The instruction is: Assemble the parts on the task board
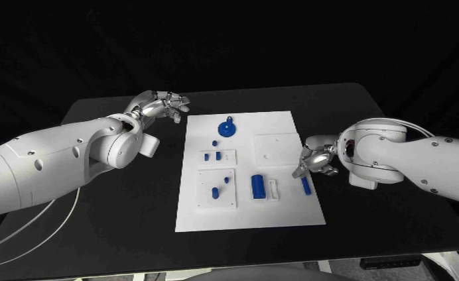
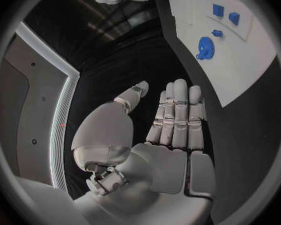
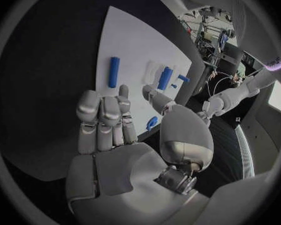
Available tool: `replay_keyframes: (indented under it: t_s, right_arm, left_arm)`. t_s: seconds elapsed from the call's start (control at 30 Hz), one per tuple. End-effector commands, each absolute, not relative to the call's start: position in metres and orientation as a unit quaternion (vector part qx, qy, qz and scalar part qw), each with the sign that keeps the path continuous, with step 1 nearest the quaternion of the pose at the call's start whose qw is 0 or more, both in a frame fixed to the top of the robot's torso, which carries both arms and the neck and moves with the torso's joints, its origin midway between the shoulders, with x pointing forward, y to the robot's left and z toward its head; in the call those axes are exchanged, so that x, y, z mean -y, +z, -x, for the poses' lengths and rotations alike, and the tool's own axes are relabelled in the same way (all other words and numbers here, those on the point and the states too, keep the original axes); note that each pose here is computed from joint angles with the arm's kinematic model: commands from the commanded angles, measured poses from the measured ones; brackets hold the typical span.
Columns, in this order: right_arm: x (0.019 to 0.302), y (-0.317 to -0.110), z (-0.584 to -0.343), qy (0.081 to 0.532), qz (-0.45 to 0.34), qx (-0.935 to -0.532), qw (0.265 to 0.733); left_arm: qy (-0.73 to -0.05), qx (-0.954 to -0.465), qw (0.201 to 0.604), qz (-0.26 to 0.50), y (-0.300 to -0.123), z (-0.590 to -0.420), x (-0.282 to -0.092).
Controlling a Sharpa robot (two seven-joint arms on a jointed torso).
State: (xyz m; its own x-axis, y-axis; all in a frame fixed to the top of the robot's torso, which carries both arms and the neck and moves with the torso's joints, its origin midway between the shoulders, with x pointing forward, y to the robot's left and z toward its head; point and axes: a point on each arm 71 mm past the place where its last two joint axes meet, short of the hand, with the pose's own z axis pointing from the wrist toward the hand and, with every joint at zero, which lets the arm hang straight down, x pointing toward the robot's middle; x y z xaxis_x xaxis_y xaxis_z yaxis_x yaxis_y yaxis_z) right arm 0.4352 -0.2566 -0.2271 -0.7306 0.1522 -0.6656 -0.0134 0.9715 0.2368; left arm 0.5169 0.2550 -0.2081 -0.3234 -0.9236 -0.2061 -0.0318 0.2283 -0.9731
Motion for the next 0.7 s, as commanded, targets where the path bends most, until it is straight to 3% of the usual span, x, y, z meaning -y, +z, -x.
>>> replay_keyframes:
  t_s: [0.03,0.47,0.7]
  right_arm:
    - [0.266,-0.226,-0.436,0.078,-0.026,-0.922,0.379]
    - [0.286,-0.224,-0.431,0.045,-0.024,-0.919,0.391]
    - [0.286,-0.238,-0.429,0.027,-0.009,-0.930,0.367]
  left_arm:
    - [-0.505,-0.644,0.444,0.364,-0.207,-0.516,-0.253]
    - [-0.505,-0.645,0.443,0.364,-0.207,-0.517,-0.252]
    - [-0.506,-0.645,0.442,0.364,-0.207,-0.517,-0.251]
